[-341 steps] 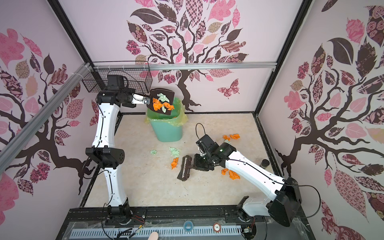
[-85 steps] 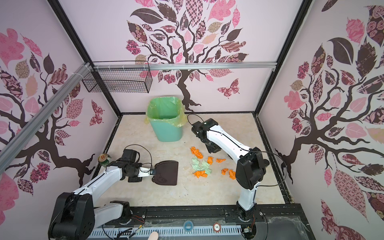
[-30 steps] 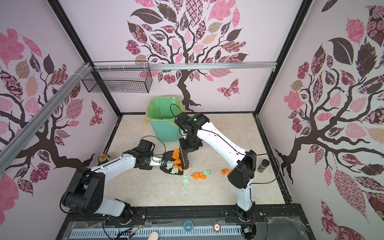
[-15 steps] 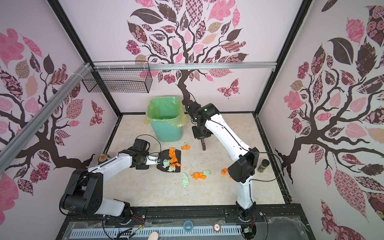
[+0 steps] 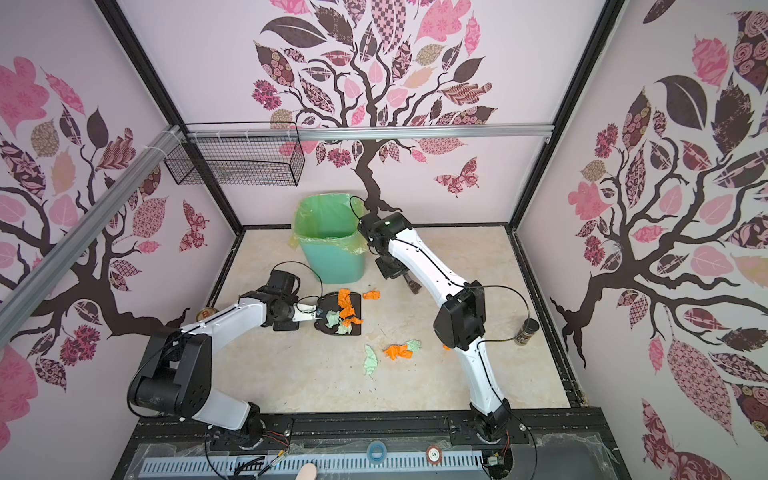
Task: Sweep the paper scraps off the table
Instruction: 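Push scraps onto the dustpan with the brush while the left gripper holds it, then sweep more scraps onto the dustpan with the right gripper's brush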
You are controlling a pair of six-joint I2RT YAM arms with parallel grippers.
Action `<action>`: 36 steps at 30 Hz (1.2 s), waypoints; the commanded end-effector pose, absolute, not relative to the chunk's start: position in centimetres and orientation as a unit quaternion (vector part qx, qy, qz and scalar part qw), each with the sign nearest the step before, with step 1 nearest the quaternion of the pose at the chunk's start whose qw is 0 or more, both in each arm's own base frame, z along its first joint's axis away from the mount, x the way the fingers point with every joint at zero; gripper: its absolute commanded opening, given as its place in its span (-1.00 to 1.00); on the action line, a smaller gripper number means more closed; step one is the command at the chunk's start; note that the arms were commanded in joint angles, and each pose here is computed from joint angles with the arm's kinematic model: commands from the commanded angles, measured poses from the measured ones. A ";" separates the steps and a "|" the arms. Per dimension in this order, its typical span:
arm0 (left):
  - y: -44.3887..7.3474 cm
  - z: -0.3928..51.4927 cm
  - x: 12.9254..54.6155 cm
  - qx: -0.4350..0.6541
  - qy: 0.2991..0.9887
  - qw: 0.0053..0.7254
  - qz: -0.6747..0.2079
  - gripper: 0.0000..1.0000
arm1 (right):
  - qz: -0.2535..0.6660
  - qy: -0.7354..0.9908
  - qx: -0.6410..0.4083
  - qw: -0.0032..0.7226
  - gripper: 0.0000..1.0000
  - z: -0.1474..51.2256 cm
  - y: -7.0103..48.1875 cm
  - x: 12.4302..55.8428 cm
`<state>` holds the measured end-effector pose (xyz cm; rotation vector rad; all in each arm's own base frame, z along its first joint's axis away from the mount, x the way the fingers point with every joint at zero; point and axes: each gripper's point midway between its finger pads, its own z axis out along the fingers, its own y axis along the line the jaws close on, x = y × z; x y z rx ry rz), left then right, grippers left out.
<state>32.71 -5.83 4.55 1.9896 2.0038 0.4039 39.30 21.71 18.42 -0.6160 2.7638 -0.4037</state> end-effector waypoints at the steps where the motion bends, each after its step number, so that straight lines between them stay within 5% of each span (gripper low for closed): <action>1: -6.3 5.2 33.6 0.686 0.698 0.157 0.136 -1.00 | -0.123 0.955 -0.255 0.092 -1.00 15.9 23.9 37.1; 18: -6.6 4.8 33.0 0.687 0.698 0.157 0.129 -1.00 | -0.111 0.920 -0.374 0.027 -1.00 11.8 30.7 28.7; 29: -7.5 4.3 32.5 0.689 0.697 0.157 0.125 -1.00 | -0.030 0.911 -0.403 0.082 -1.00 17.1 35.5 25.1; 36: -7.9 4.2 31.9 0.689 0.698 0.156 0.114 -1.00 | -0.014 0.939 -0.324 0.117 -1.00 20.0 34.2 26.0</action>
